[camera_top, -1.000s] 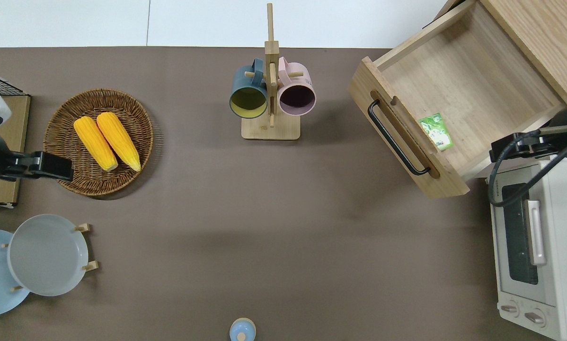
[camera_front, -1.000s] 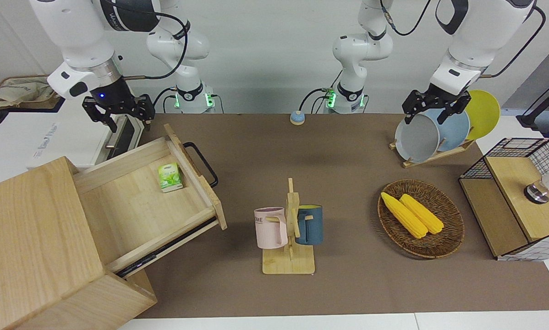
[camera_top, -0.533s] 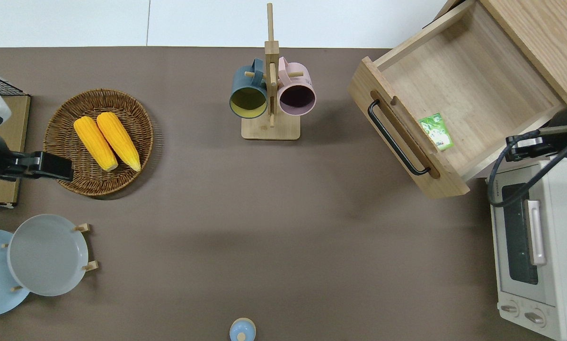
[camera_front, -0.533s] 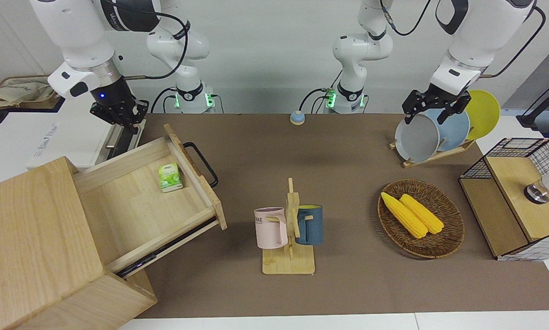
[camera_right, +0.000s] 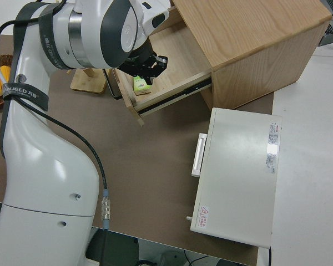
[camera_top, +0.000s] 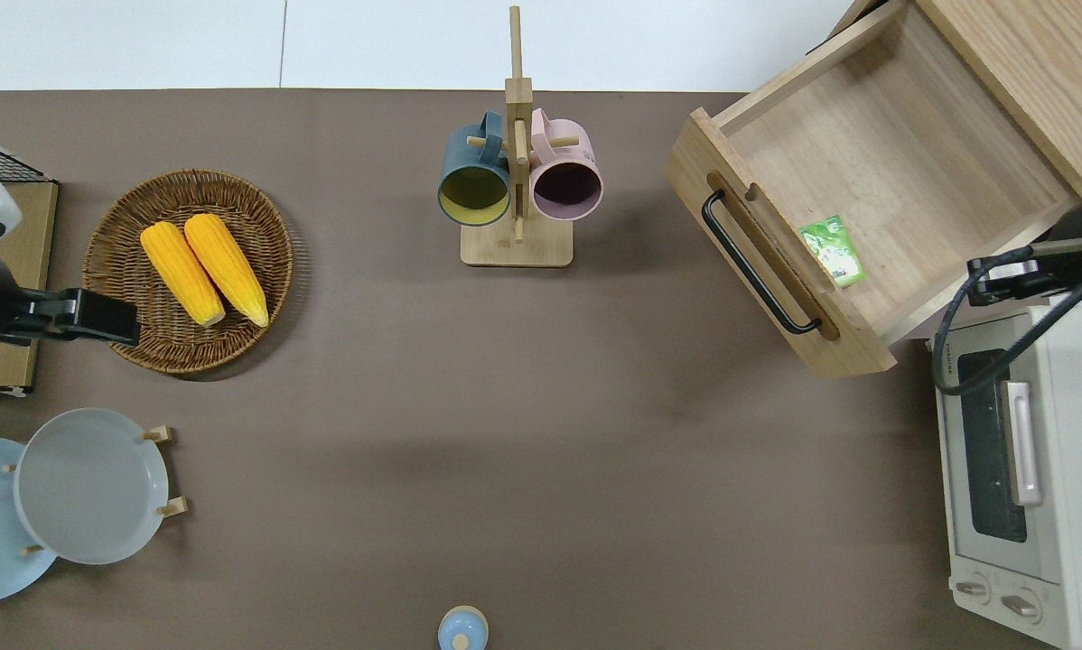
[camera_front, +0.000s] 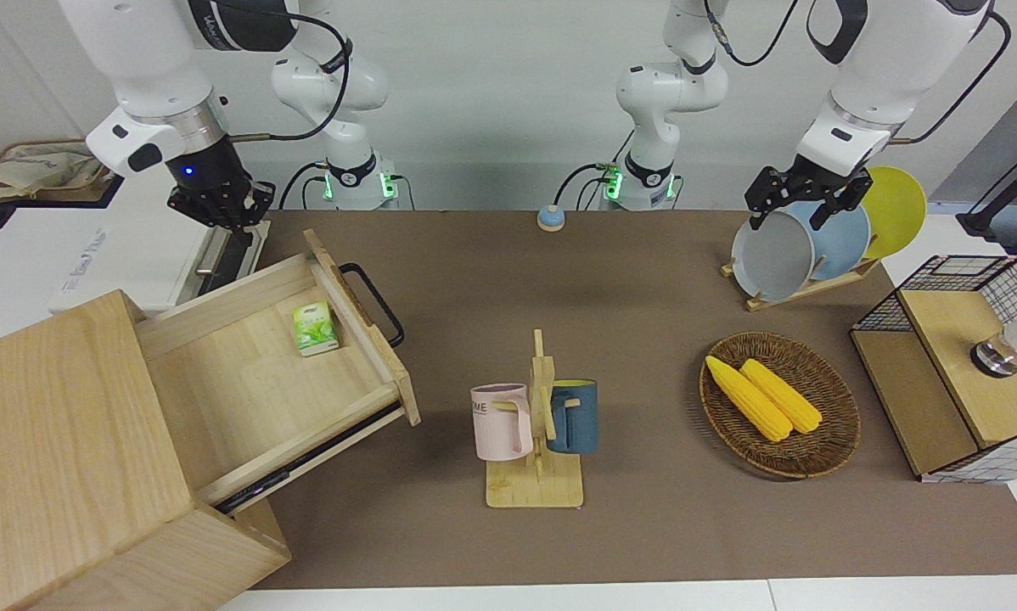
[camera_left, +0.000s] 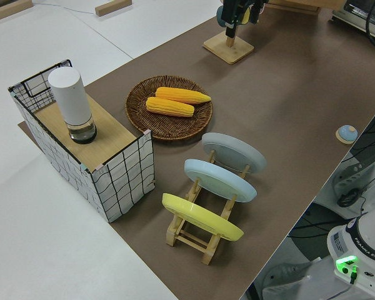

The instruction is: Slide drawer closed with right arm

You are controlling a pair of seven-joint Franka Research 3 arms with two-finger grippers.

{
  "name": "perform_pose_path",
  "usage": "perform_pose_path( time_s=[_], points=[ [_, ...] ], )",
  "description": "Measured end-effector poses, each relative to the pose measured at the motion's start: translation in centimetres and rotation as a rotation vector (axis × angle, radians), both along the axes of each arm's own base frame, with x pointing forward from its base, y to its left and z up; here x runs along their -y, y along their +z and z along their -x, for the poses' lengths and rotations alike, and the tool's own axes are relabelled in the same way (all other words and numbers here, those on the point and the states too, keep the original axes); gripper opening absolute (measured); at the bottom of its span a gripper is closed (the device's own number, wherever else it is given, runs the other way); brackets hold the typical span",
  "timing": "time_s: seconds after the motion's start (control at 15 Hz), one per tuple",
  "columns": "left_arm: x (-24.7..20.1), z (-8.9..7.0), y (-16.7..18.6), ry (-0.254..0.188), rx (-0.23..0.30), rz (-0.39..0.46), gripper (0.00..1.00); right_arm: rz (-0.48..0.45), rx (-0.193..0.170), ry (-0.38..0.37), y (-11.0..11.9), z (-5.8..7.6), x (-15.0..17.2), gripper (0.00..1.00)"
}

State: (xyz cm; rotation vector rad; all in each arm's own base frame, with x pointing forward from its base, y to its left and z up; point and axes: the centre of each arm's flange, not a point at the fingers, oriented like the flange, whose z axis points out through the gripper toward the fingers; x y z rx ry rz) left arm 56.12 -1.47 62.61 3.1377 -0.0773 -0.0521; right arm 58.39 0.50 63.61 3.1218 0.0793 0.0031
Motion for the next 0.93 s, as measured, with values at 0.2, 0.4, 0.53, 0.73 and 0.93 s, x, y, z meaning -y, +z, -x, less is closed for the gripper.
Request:
perform_pose_path(
  time_s=[0.2,0.4,0.53,0.73,0.93],
  points=[
    [0.0,0.0,0.0,0.0,0.0,0.0,1.0,-0.002,0.019,0.011,1.0,0.1,-0.7,0.01],
    [0.0,0.0,0.0,0.0,0.0,0.0,1.0,-0.004,0.019,0.0,1.5,0.3,-2.6,0.01],
    [0.0,0.0,0.0,0.0,0.0,0.0,1.0,-0.005,0.017,-0.038,2.0,0.7,-5.0,0.01],
    [0.0,0.0,0.0,0.0,0.0,0.0,1.0,-0.005,0.01,-0.109,2.5,1.8,-9.6,0.01],
    [0.0,0.0,0.0,0.0,0.0,0.0,1.0,-0.006,0.013,-0.187,2.6,2.6,-13.1,0.01]
  ],
)
